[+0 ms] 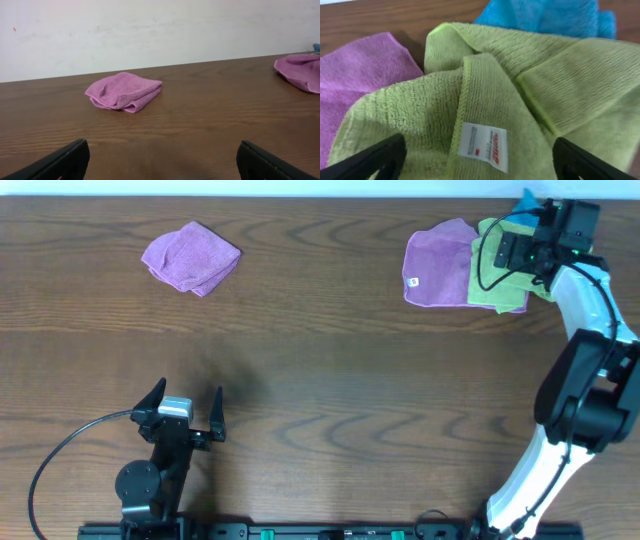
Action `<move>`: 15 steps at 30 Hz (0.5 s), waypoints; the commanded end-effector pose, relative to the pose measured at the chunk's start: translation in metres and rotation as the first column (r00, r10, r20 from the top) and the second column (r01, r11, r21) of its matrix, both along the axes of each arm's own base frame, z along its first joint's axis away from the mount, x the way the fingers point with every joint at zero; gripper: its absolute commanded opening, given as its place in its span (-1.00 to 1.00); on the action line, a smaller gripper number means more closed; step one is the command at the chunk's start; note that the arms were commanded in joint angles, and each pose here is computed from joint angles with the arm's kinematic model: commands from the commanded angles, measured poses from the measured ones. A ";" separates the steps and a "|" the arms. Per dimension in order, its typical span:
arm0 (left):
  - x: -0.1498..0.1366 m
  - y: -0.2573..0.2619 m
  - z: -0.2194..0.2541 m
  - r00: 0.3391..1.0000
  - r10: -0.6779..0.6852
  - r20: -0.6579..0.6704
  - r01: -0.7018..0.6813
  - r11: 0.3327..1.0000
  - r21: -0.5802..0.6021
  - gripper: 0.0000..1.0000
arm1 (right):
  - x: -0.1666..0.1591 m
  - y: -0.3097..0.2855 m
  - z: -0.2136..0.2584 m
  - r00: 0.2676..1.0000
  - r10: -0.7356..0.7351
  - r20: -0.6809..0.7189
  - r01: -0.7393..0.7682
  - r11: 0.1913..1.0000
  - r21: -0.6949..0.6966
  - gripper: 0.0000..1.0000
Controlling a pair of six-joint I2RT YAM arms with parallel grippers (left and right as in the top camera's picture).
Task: Fold the cloth
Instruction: 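Lower the right gripper and pinch a corner of the green cloth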
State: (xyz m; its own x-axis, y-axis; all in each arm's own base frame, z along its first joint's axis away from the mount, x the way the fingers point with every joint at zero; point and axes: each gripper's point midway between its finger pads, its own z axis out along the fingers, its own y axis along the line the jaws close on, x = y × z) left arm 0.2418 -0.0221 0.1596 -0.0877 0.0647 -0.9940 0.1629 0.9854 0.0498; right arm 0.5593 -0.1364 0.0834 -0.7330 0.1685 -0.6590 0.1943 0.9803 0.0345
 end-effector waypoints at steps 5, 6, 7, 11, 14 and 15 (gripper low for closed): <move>0.000 -0.001 -0.018 0.999 -0.004 -0.037 0.005 1.000 0.014 0.90 | 0.006 -0.001 -0.011 1.000 0.009 0.002 -0.009 1.000 0.004 0.53; 0.000 -0.001 -0.018 0.999 -0.004 -0.037 0.005 1.000 0.014 0.90 | 0.006 -0.001 -0.010 1.000 0.009 0.004 -0.009 1.000 0.003 0.49; 0.000 -0.001 -0.018 0.999 -0.004 -0.037 0.005 1.000 0.014 0.90 | 0.006 -0.002 -0.010 1.000 0.008 0.003 -0.008 1.000 0.004 0.46; 0.000 -0.001 -0.018 0.999 -0.004 -0.037 0.005 1.000 0.014 0.90 | 0.005 -0.001 -0.016 1.000 0.008 -0.007 -0.008 1.000 0.006 0.26; 0.000 -0.001 -0.018 0.999 -0.004 -0.037 0.005 1.000 0.014 0.90 | 0.004 -0.003 -0.017 1.000 0.002 -0.014 -0.002 1.000 0.000 -0.06; 0.001 -0.001 -0.018 0.999 -0.004 -0.037 0.005 1.000 0.014 0.90 | 0.003 -0.006 -0.017 1.000 -0.010 -0.017 0.009 1.000 -0.014 -0.26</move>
